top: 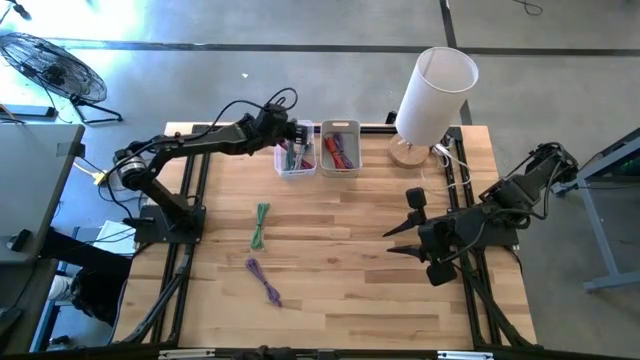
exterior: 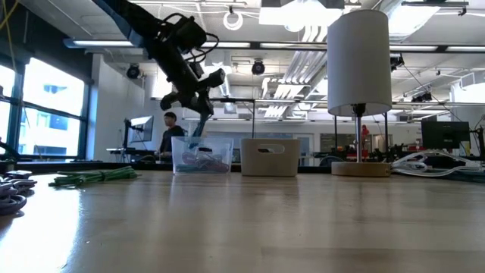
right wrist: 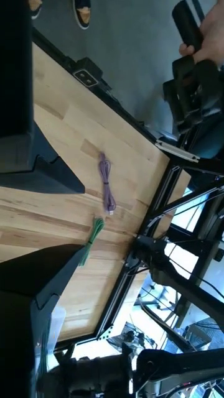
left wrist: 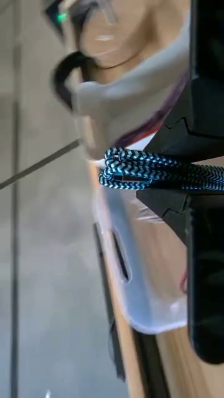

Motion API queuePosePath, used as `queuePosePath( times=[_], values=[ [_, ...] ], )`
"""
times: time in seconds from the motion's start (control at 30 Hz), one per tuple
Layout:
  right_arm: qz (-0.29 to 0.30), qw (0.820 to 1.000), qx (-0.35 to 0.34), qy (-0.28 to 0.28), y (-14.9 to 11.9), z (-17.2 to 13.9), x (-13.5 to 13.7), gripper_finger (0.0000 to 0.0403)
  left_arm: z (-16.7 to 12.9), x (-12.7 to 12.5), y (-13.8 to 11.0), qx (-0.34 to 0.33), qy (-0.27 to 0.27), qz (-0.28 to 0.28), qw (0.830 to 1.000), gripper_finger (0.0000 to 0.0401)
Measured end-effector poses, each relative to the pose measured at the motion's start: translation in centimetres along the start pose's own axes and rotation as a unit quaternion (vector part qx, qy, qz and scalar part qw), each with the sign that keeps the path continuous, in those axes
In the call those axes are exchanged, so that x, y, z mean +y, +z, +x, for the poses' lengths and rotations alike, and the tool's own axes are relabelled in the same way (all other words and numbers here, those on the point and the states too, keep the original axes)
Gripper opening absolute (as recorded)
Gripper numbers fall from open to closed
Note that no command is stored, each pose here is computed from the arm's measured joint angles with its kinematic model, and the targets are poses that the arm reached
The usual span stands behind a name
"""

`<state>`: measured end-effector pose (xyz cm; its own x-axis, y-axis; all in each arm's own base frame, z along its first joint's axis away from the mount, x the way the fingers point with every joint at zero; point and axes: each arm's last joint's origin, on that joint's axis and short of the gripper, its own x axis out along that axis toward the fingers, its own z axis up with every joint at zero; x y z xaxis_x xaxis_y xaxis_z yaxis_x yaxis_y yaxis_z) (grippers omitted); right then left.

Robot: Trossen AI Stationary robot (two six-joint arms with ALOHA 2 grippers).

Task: Pick & Place USB Port
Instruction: Put the blue patterned charger cable into the transparent bin, then put the green charger cable into the gray bin

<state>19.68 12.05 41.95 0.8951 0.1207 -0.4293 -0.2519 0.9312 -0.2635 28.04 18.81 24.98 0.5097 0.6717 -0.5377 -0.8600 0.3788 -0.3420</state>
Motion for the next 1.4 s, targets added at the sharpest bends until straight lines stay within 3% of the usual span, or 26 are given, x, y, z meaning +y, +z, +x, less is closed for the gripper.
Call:
queuePosePath(
  times=[0.07, 0.17, 0.37, 0.6, 0.7, 0.8, 0.93, 1.03, 1.13, 1.27, 1.4],
  values=[
    [0.001, 1.0, 0.0, -0.001, 0.0, 0.0, -0.1, 0.0133, 0.5, 0.2, 0.1, 0.006, -0.022, 0.013, 1.0, 0.0041],
    [0.001, 1.0, 0.001, -0.002, 0.0, 0.0, -0.1, 0.0133, 0.8, -0.2, 0.3, -0.003, -0.049, 0.015, 0.999, 0.0076],
    [0.003, 1.0, 0.001, 0.0, 0.0, 0.0, -0.1, 0.0133, 0.9, 0.0, 0.2, 0.005, -0.042, -0.004, 0.999, 0.0141],
    [0.005, 1.0, 0.004, 0.001, -0.1, 0.1, -0.1, 0.0133, 0.9, -0.2, 0.5, -0.012, -0.053, -0.011, 0.998, 0.015],
    [0.013, 1.0, 0.01, 0.001, -0.2, 0.0, -0.1, 0.0133, 0.3, -1.1, 1.8, -0.061, -0.112, 0.002, 0.992, 0.015],
    [0.011, 1.0, 0.019, 0.004, -0.4, 0.0, 0.0, 0.0133, -1.3, -2.4, 3.9, -0.154, -0.21, 0.043, 0.965, 0.0151],
    [0.019, 1.0, 0.025, 0.004, -0.5, 0.0, 0.0, 0.0133, -5.1, -2.7, 7.4, -0.267, -0.354, 0.132, 0.886, 0.015],
    [0.019, 0.999, 0.028, 0.015, -0.6, 0.0, 0.0, 0.0133, -8.7, -2.1, 9.6, -0.271, -0.425, 0.196, 0.841, 0.0136],
    [0.019, 0.999, 0.027, 0.022, -0.6, 0.0, 0.1, 0.0133, -13.0, -1.7, 11.0, -0.256, -0.461, 0.262, 0.808, 0.0113],
    [0.019, 0.999, 0.027, 0.023, -0.6, 0.0, 0.1, 0.0133, -18.6, -1.4, 11.6, -0.229, -0.463, 0.347, 0.783, 0.0083],
    [0.019, 0.999, 0.027, 0.023, -0.6, 0.0, 0.1, 0.0133, -23.5, -0.5, 11.4, -0.174, -0.435, 0.4, 0.788, 0.0061]
  ],
)
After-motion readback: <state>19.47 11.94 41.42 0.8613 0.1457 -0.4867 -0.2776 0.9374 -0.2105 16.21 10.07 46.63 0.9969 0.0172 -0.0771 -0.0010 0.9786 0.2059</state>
